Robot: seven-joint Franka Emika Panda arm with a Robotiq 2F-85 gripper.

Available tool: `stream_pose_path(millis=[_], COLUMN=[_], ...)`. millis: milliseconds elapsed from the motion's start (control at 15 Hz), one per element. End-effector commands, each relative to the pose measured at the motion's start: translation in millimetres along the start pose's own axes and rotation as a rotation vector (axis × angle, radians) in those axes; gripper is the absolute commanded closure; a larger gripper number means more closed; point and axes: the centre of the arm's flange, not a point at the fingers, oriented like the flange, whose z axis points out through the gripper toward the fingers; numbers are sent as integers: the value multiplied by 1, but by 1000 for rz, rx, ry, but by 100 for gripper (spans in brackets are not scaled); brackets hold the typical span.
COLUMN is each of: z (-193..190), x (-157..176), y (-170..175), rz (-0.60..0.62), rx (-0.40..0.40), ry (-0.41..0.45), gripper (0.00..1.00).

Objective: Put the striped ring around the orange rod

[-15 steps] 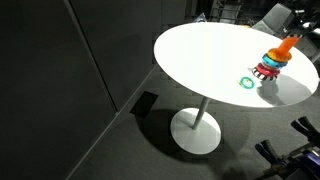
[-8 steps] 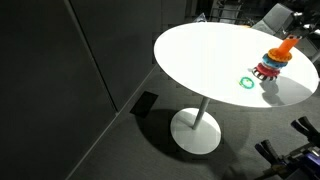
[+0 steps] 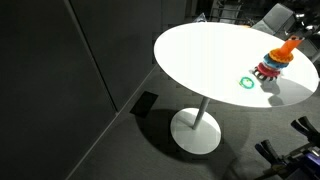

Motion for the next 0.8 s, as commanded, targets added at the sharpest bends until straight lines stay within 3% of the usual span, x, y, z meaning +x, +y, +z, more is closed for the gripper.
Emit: stream_pose_path(millis=[0,733], z=[-4,0], x=[-15,-26], y=[7,15], rz=[36,124], rx=[-2,-20], ry=[44,142], gripper=[57,57])
